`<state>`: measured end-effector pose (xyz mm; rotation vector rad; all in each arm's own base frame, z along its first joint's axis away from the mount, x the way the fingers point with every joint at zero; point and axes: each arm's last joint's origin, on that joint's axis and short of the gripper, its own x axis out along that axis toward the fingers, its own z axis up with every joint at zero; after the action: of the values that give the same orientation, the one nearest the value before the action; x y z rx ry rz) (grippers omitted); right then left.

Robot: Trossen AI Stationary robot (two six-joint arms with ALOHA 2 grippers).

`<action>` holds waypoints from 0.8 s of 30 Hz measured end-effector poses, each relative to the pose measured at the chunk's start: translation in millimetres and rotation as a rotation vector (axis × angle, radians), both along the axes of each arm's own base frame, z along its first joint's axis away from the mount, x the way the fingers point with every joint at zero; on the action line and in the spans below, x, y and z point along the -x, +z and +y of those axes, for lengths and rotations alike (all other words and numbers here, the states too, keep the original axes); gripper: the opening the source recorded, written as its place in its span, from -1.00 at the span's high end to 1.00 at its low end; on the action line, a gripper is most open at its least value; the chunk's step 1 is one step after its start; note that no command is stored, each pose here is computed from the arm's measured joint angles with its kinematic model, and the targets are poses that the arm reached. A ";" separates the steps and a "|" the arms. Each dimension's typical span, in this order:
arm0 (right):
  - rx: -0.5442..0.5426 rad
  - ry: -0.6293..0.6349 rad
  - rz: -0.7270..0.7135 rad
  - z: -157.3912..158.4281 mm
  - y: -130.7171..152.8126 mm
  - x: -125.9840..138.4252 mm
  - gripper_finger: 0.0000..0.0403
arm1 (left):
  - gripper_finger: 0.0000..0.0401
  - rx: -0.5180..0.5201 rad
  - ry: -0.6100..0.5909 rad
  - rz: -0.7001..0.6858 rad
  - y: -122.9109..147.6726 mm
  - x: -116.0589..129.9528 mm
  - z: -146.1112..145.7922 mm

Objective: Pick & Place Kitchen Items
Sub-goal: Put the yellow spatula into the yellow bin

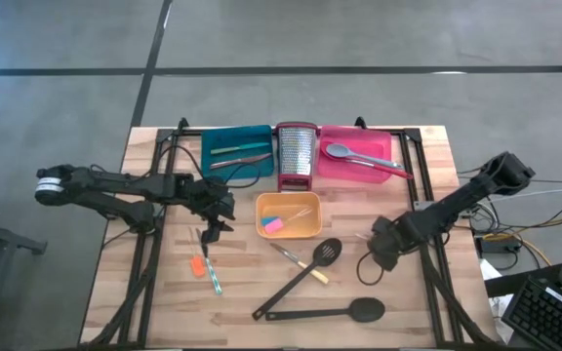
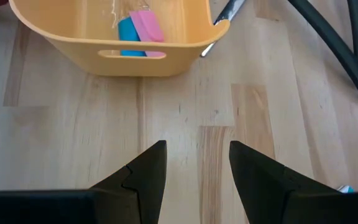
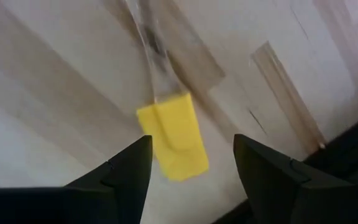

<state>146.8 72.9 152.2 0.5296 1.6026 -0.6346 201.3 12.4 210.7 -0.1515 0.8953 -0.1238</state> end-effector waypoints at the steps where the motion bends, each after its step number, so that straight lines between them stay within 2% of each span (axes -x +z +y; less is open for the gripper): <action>1: -0.006 0.002 -0.006 -1.9 -2.2 -0.5 -0.13 | 0.11 0.000 0.001 0.000 0.0 0.0 0.0; 7: -0.102 -0.002 -0.047 -10.2 -22.0 0.5 -0.19 | 0.11 0.003 0.003 0.001 -0.1 0.0 0.0; 11: -0.102 -0.018 -0.032 -12.2 -26.1 4.3 -0.13 | 0.11 0.003 0.003 0.003 -0.6 0.3 0.0; 15: -0.094 0.004 -0.027 -12.2 -23.8 3.6 0.10 | 0.11 0.003 0.003 0.004 -1.1 0.4 -0.1; 21: -0.104 0.066 -0.052 -9.1 -16.1 -3.9 0.65 | 0.11 0.003 0.003 0.005 -1.3 0.6 -0.1; 24: -0.105 0.078 -0.053 -8.7 -15.0 -4.7 0.70 | 0.11 0.003 0.003 0.006 -1.5 0.6 -0.1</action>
<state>151.5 64.2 137.2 0.5534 1.6046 -0.4762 200.7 12.4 209.1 -0.1561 0.9008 -0.1221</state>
